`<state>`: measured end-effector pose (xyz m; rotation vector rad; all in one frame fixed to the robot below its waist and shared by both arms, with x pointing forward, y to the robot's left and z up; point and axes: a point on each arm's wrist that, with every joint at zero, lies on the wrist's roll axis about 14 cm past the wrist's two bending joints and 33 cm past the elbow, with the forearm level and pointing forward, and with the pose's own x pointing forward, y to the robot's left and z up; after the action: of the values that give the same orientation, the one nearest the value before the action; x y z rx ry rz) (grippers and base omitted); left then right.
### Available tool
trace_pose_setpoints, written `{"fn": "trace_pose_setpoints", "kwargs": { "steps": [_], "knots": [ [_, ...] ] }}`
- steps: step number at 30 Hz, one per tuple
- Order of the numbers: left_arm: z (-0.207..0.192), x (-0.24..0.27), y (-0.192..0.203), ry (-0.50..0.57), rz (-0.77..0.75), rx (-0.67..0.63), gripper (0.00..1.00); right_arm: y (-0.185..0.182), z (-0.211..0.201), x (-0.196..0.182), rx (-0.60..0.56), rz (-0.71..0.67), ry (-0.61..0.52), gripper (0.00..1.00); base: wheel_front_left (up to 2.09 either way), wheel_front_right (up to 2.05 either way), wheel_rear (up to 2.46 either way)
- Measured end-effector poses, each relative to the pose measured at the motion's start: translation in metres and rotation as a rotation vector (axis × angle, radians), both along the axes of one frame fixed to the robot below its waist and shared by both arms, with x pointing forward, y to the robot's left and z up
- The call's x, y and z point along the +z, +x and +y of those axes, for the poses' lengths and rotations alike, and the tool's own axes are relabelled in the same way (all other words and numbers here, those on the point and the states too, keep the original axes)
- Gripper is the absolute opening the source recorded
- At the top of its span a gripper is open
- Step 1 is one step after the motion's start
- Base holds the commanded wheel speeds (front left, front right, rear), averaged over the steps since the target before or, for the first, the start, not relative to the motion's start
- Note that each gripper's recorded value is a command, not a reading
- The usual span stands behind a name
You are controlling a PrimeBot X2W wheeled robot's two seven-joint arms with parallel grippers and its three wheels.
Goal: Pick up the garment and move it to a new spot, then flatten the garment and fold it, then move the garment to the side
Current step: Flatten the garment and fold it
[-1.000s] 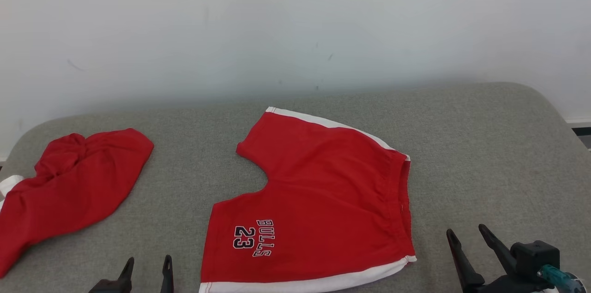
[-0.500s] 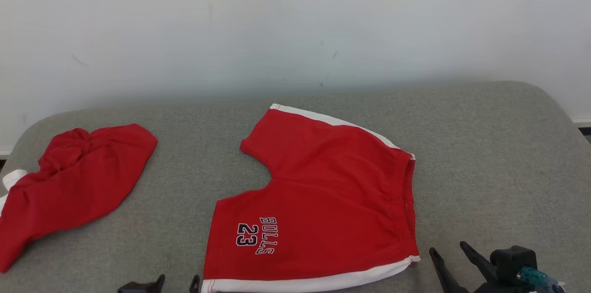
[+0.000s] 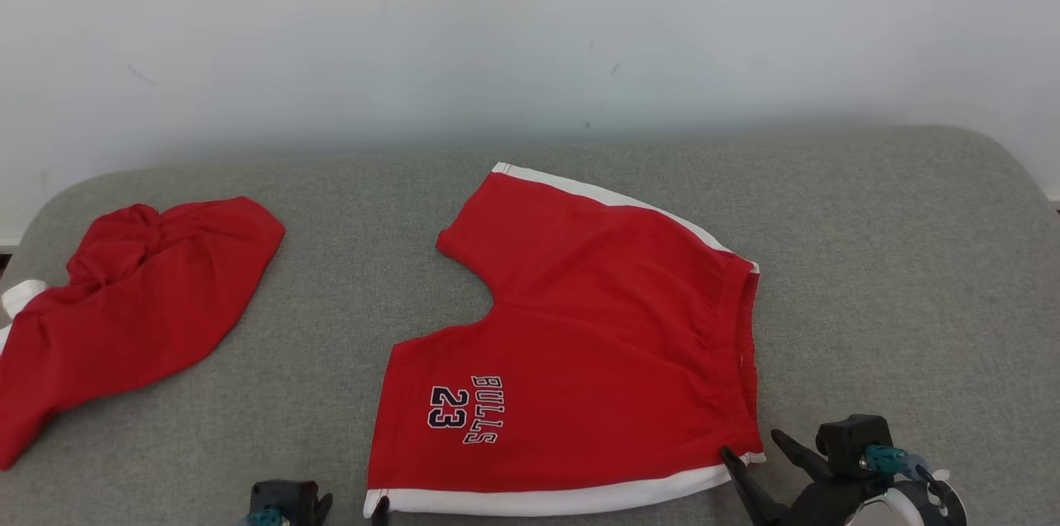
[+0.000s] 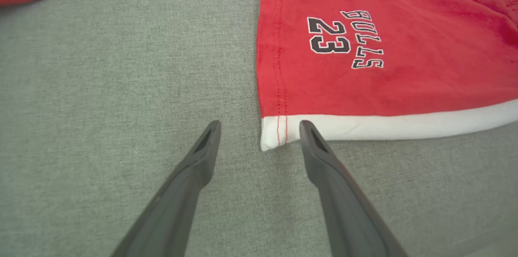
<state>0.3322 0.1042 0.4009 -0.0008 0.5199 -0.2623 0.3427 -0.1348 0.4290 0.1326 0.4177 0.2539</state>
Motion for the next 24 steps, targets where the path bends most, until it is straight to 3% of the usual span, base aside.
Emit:
{"fn": "trace_pose_setpoints", "kwargs": {
  "steps": [10,11,12,13,14,15,16,17,24],
  "knots": [
    [-0.010,-0.023,0.003,0.017,0.096,-0.046,1.00,-0.001,0.005,-0.023,0.017,0.094,-0.025,1.00,0.00,0.00,0.00],
    [-0.010,-0.025,0.003,0.022,0.101,-0.049,0.85,-0.002,0.006,-0.025,0.019,0.103,-0.026,1.00,0.00,0.00,0.00],
    [-0.010,-0.027,0.003,0.023,0.107,-0.049,0.51,-0.003,0.007,-0.027,0.023,0.109,-0.026,1.00,0.00,0.00,0.00],
    [-0.010,-0.029,0.003,0.022,0.116,-0.047,0.38,-0.002,0.008,-0.028,0.025,0.112,-0.023,1.00,0.00,0.00,0.00],
    [-0.010,-0.031,0.005,0.025,0.123,-0.048,0.13,0.000,0.009,-0.028,0.023,0.114,-0.022,1.00,0.00,0.00,0.00],
    [-0.010,-0.032,0.007,0.026,0.127,-0.048,0.00,0.002,0.009,-0.029,0.022,0.119,-0.024,1.00,0.00,0.00,0.00],
    [-0.010,-0.033,0.008,0.026,0.133,-0.049,0.00,0.003,0.009,-0.030,0.023,0.123,-0.026,0.35,0.00,0.00,0.00],
    [-0.011,-0.034,0.009,0.026,0.137,-0.050,0.00,0.005,0.009,-0.030,0.022,0.124,-0.027,0.00,0.00,0.00,0.00],
    [-0.012,-0.035,0.012,0.018,0.124,-0.049,0.00,0.004,0.011,-0.035,0.020,0.135,-0.015,0.00,0.00,0.00,0.00]
  ]
}}
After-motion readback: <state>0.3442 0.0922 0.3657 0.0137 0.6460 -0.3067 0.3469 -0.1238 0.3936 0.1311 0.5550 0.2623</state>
